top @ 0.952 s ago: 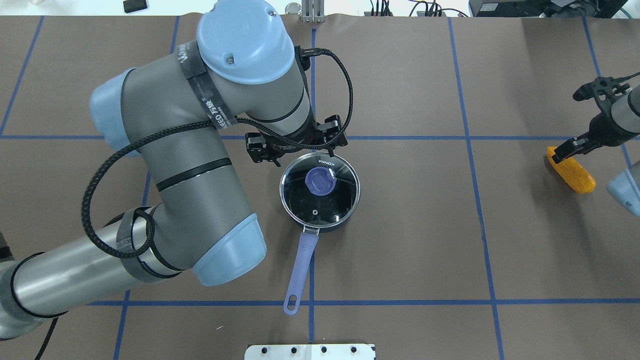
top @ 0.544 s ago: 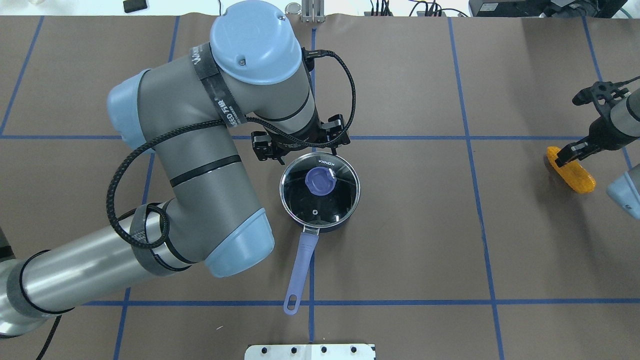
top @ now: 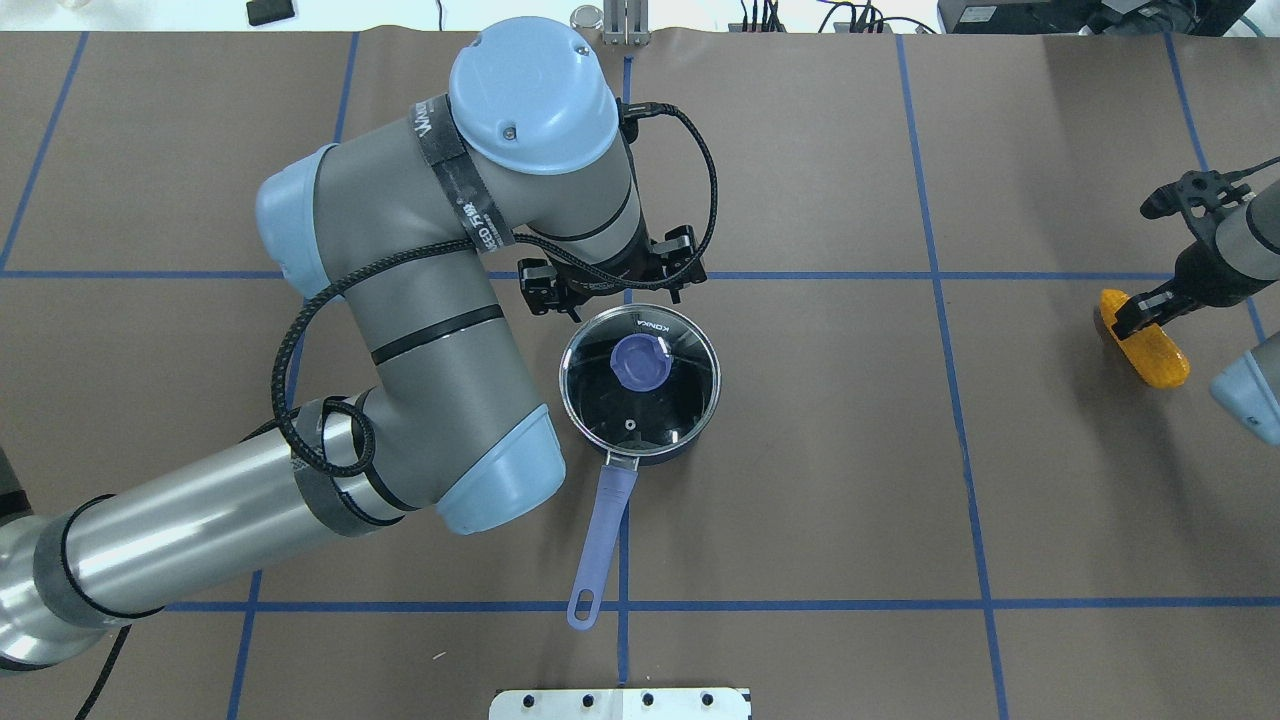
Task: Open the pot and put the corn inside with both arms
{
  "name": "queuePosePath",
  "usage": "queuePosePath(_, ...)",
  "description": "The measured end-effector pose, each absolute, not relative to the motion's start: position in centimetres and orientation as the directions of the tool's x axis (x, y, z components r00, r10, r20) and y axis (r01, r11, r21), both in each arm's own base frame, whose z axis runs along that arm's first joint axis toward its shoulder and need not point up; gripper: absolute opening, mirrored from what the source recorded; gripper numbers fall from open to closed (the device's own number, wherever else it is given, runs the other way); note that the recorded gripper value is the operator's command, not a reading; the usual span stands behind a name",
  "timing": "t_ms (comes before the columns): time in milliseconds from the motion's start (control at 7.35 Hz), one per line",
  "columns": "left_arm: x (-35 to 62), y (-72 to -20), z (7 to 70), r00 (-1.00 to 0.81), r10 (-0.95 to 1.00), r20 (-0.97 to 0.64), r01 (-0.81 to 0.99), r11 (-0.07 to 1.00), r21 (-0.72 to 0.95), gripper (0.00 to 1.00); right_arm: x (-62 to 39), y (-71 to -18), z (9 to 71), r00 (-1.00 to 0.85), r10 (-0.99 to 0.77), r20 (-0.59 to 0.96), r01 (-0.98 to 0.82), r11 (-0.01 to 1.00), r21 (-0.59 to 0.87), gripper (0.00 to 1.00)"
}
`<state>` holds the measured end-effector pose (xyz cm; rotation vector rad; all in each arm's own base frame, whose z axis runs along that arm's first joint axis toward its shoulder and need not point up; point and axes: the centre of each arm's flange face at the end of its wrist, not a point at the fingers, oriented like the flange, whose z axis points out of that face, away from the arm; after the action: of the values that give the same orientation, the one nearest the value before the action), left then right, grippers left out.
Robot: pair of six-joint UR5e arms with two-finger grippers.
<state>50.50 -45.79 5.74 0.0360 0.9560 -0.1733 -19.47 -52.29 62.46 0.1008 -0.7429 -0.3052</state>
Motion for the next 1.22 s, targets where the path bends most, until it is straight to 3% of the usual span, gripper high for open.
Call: queuePosePath(1224,54.5,-46.5,8.5,0.581,-0.152,-0.8,0.178,0.982,-0.057,0.98,-17.0,-55.7,54.2,0.638,-0.287,0.715,0.172,0.958,0.231,0.22)
